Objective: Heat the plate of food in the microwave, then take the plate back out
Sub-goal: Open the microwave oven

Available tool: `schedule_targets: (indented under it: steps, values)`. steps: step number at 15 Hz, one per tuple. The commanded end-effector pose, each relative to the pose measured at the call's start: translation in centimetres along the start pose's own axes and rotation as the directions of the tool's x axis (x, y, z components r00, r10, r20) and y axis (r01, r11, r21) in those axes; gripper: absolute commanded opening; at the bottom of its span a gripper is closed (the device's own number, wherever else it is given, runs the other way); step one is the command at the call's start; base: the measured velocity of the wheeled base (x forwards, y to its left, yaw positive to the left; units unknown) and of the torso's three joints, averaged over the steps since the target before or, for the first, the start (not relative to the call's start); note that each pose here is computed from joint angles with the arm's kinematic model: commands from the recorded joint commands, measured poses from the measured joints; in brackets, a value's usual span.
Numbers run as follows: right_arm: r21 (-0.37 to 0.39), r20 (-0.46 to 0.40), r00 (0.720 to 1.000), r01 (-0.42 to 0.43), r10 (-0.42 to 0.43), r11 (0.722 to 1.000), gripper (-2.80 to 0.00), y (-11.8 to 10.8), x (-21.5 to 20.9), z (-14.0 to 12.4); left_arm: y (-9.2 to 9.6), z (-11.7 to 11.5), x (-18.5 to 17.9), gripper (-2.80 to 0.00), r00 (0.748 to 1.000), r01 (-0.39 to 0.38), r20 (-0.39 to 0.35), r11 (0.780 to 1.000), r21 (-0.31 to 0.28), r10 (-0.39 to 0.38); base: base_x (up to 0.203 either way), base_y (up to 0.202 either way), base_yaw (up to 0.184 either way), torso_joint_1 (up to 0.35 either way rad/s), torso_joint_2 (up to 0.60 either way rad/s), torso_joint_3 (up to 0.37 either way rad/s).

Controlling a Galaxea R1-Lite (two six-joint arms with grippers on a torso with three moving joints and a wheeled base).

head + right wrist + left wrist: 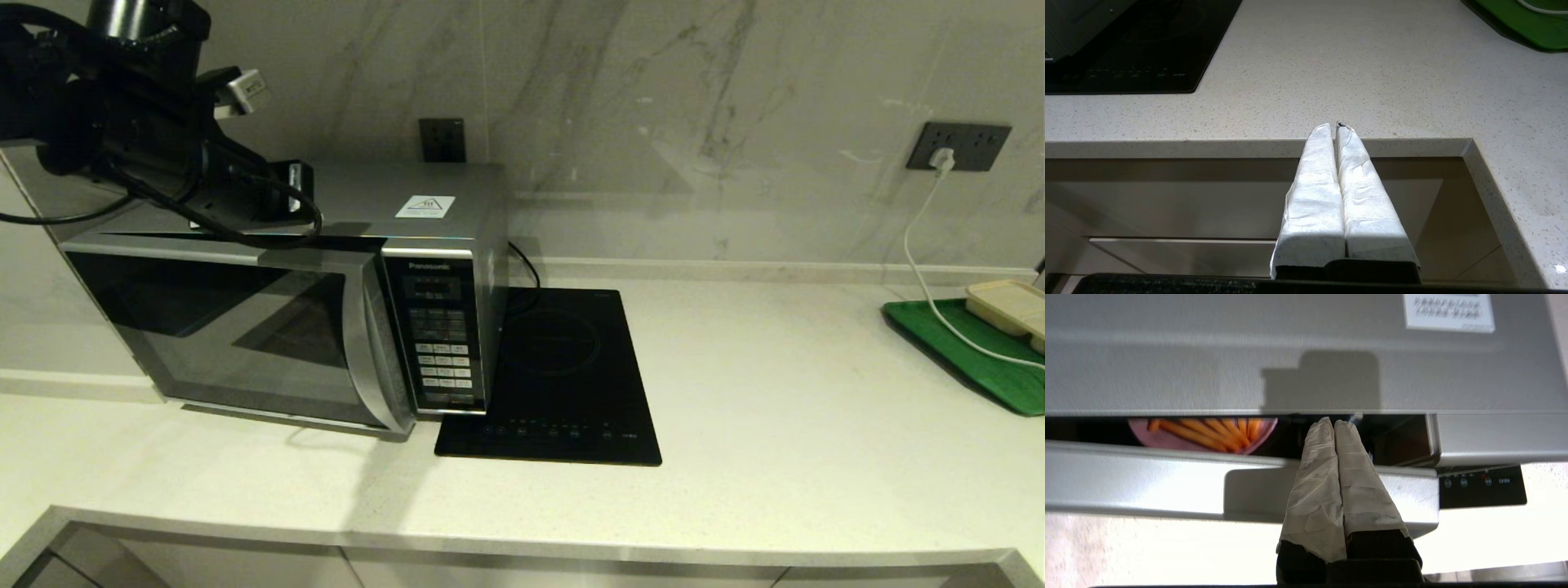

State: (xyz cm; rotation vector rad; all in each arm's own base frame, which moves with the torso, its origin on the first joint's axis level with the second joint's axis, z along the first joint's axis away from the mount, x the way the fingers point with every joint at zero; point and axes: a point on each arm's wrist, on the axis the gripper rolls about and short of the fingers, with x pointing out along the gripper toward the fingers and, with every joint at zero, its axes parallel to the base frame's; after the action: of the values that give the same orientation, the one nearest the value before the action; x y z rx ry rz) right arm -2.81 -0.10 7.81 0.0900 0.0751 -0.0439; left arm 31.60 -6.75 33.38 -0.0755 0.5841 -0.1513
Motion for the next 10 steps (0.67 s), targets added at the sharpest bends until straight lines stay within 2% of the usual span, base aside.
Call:
schedule_targets:
  steps: [1,10]
  values:
    - [0.0,-0.001,1.0,0.0,0.0,1.0,-2.8,0.0,0.0,0.0,0.0,-0.3,0.2,-2.8,1.0,-0.008,-0.026,1.0,-0.004,0.007,0.0,0.0,0.0,0.0,0.0,0.0]
    - [0.0,-0.001,1.0,0.0,0.0,1.0,-2.8,0.0,0.0,0.0,0.1,-0.9,1.5,-2.8,0.997,-0.027,-0.07,1.0,-0.006,0.027,0.0,0.0,0.0,0.0,0.0,0.0]
